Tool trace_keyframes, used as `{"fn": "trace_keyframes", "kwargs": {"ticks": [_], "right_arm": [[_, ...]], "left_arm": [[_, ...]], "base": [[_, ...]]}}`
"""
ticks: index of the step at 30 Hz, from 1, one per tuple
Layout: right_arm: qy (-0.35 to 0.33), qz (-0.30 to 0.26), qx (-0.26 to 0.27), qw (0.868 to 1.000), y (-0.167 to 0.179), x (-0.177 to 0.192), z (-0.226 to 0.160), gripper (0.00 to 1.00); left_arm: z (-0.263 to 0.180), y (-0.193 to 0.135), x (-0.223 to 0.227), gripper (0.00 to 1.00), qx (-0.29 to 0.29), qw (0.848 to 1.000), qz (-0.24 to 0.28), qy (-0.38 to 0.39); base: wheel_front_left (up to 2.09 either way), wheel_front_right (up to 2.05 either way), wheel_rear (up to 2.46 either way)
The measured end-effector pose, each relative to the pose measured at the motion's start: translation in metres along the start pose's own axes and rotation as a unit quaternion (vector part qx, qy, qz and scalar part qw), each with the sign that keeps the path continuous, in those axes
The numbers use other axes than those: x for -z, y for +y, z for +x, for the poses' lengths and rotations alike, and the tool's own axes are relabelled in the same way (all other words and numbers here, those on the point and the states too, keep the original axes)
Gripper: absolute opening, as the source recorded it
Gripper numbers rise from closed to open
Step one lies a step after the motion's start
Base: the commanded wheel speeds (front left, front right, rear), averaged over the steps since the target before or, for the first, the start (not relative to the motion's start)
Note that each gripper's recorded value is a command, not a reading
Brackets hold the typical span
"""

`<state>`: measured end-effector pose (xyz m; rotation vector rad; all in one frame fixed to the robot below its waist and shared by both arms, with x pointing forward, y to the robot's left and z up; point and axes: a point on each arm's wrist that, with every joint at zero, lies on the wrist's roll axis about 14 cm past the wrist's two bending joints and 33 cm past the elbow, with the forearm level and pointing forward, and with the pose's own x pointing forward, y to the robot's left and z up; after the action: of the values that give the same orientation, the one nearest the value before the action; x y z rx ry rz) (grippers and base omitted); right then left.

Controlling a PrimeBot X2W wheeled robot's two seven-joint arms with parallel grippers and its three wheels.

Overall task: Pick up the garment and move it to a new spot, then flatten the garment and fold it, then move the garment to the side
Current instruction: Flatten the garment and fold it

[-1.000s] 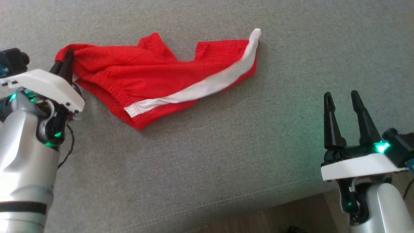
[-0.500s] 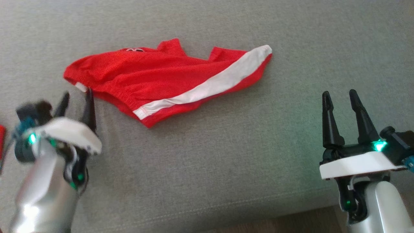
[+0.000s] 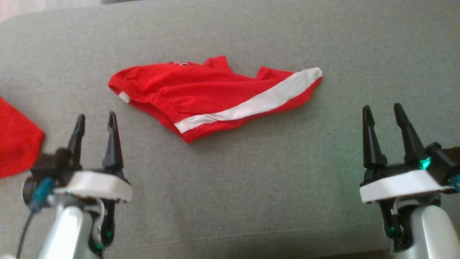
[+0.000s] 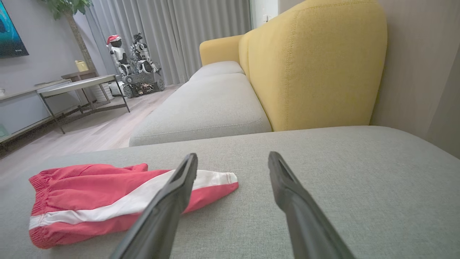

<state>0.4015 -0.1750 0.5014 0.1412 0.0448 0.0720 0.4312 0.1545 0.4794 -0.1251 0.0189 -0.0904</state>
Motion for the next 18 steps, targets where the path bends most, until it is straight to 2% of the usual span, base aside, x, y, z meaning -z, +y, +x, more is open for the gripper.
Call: {"fn": "trace_keyframes", "kwargs": {"ticks": [9, 18], "right_arm": [[0.007, -0.009, -0.015, 1.000, 0.011, -0.002, -0.012, 1.00], [0.022, -0.007, -0.022, 0.999, 0.017, 0.005, -0.022, 1.00]], "left_arm": [[-0.048, -0.014, -0.005, 1.00, 0.004, 1.000, 0.005, -0.005], [-0.059, -0.021, -0.007, 1.00, 0.009, 1.000, 0.006, 0.001]], "base": [[0.00, 0.00, 0.00], [0.00, 0.00, 0.00]]}}
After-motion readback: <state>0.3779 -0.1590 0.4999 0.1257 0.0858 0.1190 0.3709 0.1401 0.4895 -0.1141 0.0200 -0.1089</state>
